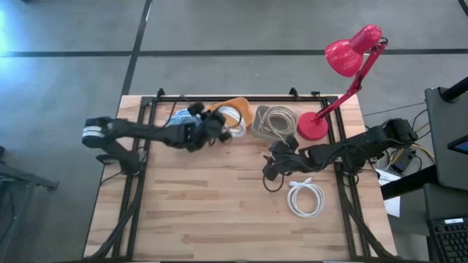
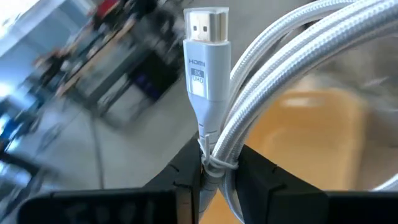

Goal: Pick & Place USB Port
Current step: Put the left white charger cable into the yellow bin

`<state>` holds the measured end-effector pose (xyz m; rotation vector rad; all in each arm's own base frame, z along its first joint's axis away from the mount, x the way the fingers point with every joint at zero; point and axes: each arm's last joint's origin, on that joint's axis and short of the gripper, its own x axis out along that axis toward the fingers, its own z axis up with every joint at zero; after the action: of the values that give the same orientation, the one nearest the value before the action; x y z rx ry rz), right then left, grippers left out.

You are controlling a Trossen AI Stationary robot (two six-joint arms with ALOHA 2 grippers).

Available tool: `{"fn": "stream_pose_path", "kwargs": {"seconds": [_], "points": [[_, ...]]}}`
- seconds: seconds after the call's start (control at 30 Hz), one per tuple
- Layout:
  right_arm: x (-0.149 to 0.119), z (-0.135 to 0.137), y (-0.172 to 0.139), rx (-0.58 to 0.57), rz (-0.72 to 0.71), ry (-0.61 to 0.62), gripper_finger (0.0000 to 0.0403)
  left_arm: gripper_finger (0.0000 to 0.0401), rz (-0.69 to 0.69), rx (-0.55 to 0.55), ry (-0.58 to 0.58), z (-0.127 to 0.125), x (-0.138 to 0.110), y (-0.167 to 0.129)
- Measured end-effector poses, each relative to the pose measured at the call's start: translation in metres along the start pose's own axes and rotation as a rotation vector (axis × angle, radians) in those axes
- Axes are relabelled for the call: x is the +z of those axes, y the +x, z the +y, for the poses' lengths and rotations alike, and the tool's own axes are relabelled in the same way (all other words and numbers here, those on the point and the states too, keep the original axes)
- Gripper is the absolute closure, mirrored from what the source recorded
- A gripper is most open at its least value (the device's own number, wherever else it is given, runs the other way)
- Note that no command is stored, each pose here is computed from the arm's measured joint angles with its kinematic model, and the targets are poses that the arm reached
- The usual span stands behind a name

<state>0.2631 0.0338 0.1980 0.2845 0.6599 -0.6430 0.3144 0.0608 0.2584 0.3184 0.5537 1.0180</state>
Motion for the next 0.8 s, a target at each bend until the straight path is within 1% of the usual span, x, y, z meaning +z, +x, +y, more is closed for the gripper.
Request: {"fn": "stream_pose_path", "kwargs": {"seconds": [0.07, 0.13, 0.3, 0.37, 0.53, 0.67, 0.8], "points": [[0.000, 0.000, 0.000, 0.001, -0.001, 0.015, 0.0234, 0.0332, 0.050, 0.043, -0.022, 0.004, -0.008, 0.021], [0.000, 0.000, 0.000, 0.002, -0.002, 0.021, 0.0234, 0.0331, 0.094, 0.062, -0.042, 0.007, -0.016, 0.040], [0.000, 0.000, 0.000, 0.003, -0.003, 0.024, 0.0234, 0.0329, 0.193, 0.028, -0.023, 0.004, -0.039, 0.076], [0.000, 0.000, 0.000, 0.003, -0.004, 0.027, 0.0234, 0.0329, 0.223, 0.038, -0.020, 0.003, -0.047, 0.085], [0.000, 0.000, 0.000, 0.002, -0.002, 0.063, 0.0234, 0.0327, 0.255, 0.049, -0.013, 0.002, -0.054, 0.098], [-0.002, 0.001, 0.004, -0.007, 0.009, 0.056, 0.0234, 0.0319, 0.258, 0.012, -0.012, 0.000, -0.053, 0.102], [-0.006, 0.003, 0.008, -0.018, 0.023, 0.047, 0.0234, 0.0307, 0.256, 0.007, -0.012, -0.001, -0.050, 0.103]]}}
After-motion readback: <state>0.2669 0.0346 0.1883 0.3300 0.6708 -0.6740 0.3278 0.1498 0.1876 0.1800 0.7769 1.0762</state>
